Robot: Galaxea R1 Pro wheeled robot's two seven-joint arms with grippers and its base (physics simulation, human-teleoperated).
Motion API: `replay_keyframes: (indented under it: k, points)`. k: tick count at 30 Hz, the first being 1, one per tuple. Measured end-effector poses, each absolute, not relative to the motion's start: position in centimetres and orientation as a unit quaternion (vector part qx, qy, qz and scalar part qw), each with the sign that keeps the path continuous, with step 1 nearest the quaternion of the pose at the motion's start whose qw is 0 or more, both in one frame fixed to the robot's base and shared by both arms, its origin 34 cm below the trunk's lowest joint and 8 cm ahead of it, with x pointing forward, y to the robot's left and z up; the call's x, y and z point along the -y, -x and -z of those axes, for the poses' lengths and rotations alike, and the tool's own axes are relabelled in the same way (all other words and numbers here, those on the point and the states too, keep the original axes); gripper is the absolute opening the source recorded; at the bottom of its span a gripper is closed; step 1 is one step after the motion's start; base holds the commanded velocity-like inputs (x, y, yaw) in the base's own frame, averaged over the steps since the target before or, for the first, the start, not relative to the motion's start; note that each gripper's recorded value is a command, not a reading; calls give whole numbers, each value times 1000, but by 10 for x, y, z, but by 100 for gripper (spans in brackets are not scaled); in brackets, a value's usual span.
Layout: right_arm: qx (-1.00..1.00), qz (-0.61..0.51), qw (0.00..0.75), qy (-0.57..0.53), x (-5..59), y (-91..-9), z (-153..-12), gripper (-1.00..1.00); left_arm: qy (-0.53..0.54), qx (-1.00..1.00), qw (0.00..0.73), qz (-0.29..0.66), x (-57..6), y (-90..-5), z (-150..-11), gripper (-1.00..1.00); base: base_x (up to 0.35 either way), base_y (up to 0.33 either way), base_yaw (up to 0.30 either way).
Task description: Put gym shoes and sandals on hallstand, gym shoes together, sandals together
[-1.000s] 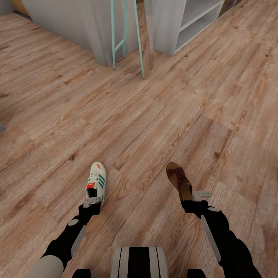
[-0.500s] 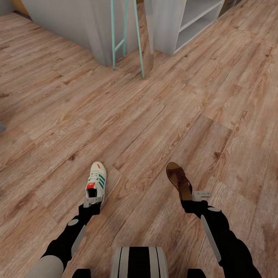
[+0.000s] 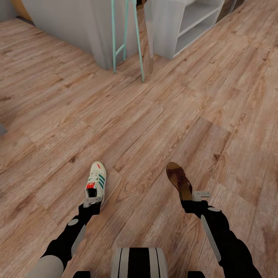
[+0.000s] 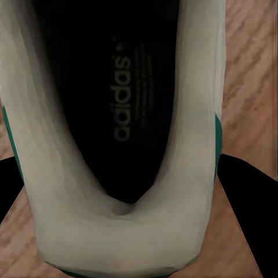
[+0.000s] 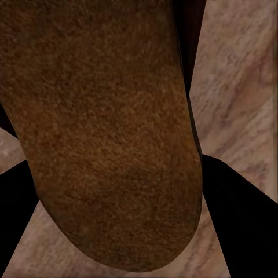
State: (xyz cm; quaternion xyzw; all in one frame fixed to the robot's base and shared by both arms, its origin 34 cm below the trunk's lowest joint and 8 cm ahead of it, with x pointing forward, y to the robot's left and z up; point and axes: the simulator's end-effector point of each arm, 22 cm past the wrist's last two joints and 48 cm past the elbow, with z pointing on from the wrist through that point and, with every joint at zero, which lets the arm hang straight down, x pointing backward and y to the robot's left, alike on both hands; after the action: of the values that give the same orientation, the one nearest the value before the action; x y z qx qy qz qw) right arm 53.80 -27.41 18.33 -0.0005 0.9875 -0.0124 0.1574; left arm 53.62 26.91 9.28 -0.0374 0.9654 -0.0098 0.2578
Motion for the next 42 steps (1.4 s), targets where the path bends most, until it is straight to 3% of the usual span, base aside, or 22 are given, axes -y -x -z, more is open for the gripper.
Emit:
replay_keyframes:
  k: [42]
  points:
    - [-979, 16, 206, -1, 277, -564, -219, -100, 36, -951, 308, 19, -256, -576, -133, -100, 0, 0, 0]
